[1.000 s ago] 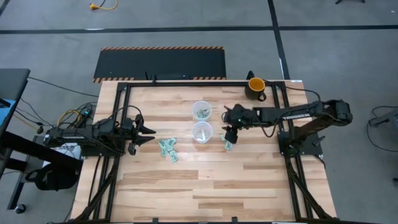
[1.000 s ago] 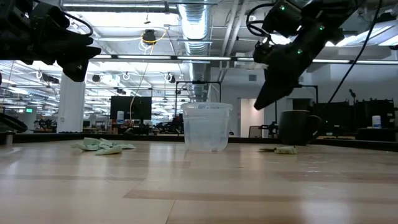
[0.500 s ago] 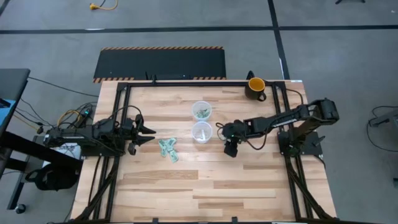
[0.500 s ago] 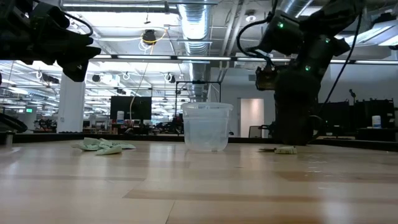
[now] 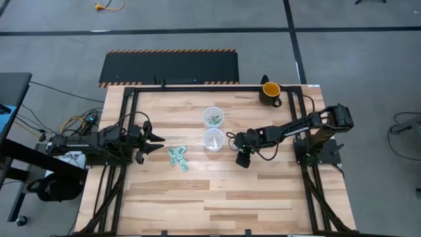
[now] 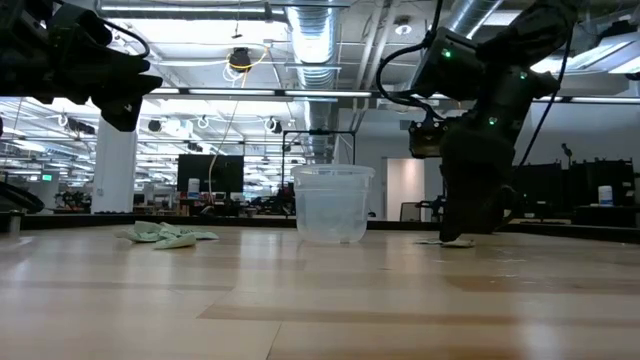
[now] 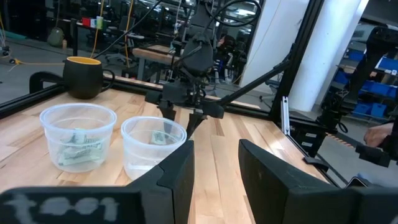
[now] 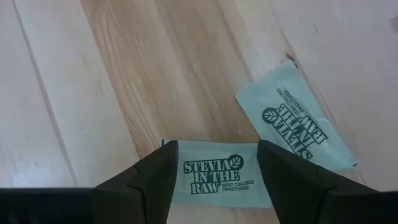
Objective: Pick and place items into bin
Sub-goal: Put the green stevia packet into the top transparent bin
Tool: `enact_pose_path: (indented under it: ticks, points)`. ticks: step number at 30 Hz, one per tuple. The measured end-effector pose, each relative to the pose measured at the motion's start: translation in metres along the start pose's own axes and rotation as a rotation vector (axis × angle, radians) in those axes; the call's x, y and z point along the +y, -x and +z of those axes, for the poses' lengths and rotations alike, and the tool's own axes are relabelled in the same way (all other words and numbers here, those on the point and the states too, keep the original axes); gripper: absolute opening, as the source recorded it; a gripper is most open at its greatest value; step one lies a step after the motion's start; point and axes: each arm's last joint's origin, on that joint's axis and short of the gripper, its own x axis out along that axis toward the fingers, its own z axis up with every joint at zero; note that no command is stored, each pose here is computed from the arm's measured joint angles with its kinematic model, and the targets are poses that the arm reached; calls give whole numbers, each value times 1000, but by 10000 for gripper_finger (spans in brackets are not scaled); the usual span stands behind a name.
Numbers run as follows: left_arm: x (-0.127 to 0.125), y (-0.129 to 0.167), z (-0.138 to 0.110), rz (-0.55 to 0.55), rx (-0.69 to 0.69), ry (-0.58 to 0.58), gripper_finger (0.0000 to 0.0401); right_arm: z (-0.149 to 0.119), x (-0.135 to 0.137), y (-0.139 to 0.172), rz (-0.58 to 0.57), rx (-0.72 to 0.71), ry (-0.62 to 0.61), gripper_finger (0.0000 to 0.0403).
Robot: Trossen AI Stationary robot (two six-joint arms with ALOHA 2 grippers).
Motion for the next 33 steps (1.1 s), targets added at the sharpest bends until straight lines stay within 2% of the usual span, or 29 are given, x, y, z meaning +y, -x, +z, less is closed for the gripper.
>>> enact_pose_path:
  ticks: [8, 27, 33]
  points:
    - [0, 0, 0, 0, 0, 0, 114, 0, 0, 0, 0, 0, 0, 190]
    - [0, 0, 0, 0, 0, 0, 114, -2, 0, -1, 5, 11, -17, 64]
    - [0, 0, 0, 0, 0, 0, 114, -2, 0, -1, 5, 11, -16, 57]
